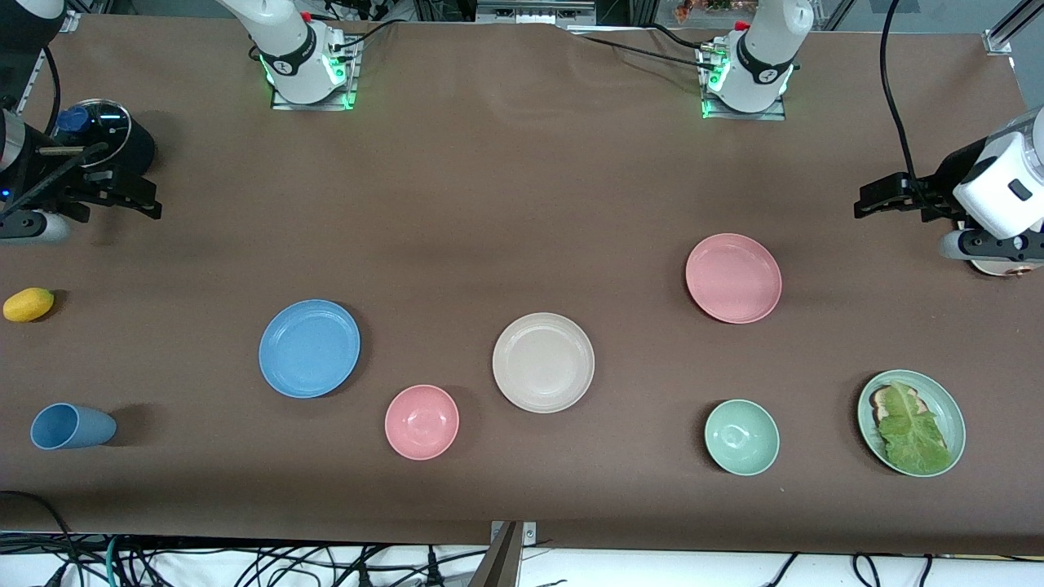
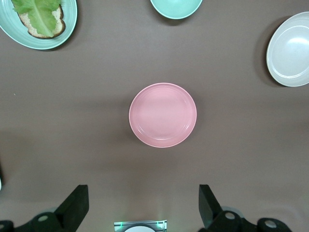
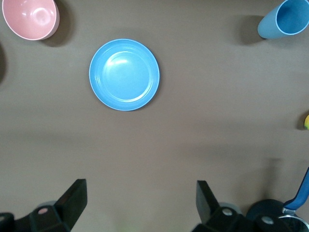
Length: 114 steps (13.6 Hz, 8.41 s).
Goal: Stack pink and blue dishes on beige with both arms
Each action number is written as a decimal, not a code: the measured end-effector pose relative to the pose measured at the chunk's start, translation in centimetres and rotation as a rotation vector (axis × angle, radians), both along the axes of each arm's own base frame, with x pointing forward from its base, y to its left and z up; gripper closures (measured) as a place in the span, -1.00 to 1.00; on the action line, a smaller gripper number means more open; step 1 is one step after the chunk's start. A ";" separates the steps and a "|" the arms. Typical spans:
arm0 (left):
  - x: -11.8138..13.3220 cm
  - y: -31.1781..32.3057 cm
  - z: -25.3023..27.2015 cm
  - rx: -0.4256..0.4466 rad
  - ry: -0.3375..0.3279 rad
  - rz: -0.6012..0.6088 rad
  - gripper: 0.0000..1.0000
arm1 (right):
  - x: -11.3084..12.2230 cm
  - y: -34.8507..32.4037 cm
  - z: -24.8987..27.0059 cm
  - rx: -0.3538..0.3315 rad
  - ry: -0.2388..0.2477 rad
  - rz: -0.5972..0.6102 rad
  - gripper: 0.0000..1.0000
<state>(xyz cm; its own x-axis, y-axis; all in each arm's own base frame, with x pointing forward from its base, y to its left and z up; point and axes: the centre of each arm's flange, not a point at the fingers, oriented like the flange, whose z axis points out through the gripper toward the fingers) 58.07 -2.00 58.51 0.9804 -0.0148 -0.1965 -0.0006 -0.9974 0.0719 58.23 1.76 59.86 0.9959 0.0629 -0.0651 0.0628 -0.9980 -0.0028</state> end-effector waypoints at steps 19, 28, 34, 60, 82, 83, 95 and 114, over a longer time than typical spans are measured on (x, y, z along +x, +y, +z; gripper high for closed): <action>0.0 0.1 0.0 -0.001 0.001 -0.001 -1.00 | 0.0 0.0 0.0 0.000 0.001 -0.001 -1.00; 0.6 0.3 -1.5 0.000 0.026 0.001 -1.00 | 0.0 -0.1 -0.1 0.000 0.001 -0.003 -1.00; 4.6 1.2 -11.0 0.004 0.120 0.022 -1.00 | 0.1 -0.4 -0.1 -0.001 0.001 -0.007 -1.00; -1.9 10.8 -36.2 -0.329 -0.157 -0.100 -1.00 | 0.2 -0.9 -0.1 -0.001 -0.006 -0.016 -1.00; -9.4 9.0 -42.1 -0.370 -0.204 -0.005 -0.91 | 0.4 -1.1 -0.3 -0.001 -0.008 -0.020 -1.00; -9.4 9.0 -42.1 -0.368 -0.205 -0.004 -0.70 | 0.4 -1.1 -0.3 -0.001 -0.008 -0.020 -1.00; -9.0 9.1 -41.1 -0.378 -0.221 -0.010 0.90 | 0.7 -1.2 -0.9 -0.002 0.002 -0.022 -1.00; 3.6 -18.9 -33.7 -0.410 -0.119 0.209 0.90 | 10.6 0.8 -21.8 -0.030 -0.009 0.022 -0.99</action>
<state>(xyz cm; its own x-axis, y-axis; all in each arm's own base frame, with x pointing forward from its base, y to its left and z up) 61.64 -20.95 24.76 0.9860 0.1322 -0.1017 0.1648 -0.8666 0.4711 68.84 2.53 38.07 0.9948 0.0834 -0.0581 0.0851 -0.9960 0.0274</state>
